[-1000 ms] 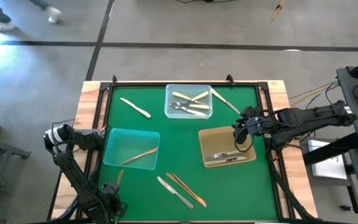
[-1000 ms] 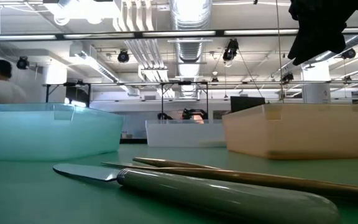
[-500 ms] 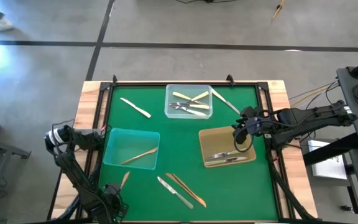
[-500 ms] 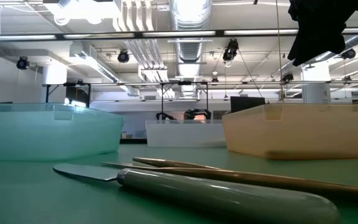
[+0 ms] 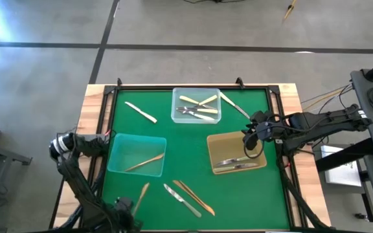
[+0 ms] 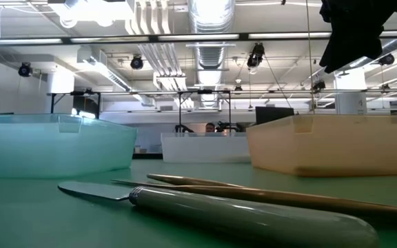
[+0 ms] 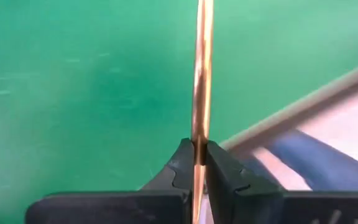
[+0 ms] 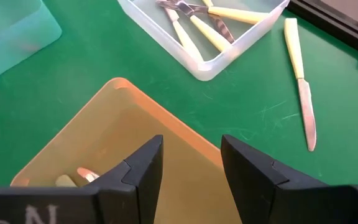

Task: Sort silverware by color (type)
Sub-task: Put the gold knife into the blue bin

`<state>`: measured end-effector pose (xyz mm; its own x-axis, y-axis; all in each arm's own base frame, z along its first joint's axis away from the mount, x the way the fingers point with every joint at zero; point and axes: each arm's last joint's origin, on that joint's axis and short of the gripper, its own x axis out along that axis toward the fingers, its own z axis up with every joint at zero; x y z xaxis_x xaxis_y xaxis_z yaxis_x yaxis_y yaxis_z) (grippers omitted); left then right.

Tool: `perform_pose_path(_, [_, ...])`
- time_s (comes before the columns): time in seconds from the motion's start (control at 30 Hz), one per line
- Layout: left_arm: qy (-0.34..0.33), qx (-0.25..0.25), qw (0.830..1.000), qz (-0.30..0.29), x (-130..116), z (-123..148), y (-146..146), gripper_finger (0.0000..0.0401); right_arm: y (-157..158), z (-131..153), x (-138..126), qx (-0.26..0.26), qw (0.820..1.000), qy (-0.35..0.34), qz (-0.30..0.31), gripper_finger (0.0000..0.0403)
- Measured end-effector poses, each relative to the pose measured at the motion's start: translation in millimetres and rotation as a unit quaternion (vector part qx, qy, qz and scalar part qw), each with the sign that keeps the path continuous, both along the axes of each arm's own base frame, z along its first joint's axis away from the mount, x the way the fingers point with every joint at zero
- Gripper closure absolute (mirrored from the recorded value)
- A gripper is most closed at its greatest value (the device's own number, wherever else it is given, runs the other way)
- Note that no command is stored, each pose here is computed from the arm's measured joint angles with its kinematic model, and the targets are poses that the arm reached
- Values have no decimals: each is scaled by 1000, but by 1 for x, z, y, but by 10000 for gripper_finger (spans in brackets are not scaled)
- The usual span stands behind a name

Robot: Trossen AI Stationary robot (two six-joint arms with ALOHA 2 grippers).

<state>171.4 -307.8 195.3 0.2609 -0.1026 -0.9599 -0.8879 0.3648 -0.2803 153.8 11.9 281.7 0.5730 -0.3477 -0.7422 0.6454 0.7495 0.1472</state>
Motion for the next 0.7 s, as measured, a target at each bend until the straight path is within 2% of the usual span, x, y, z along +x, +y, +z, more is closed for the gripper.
perform_pose_path(0.13, [-57,27,998,11,18,22,3,399,0,0,0,-9,1000,4,7,250])
perform_pose_path(0.2, [-67,58,996,19,26,30,11,399,0,0,0,-11,1000,4,8,250])
perform_pose_path(0.27, [-72,68,995,15,36,38,16,399,0,0,0,-11,1000,4,8,250])
perform_pose_path(0.47, [-57,118,991,-15,71,56,47,399,0,0,0,-10,1000,4,8,250])
perform_pose_path(0.7, [3,197,978,-71,110,70,110,399,0,0,0,-16,1000,7,16,250])
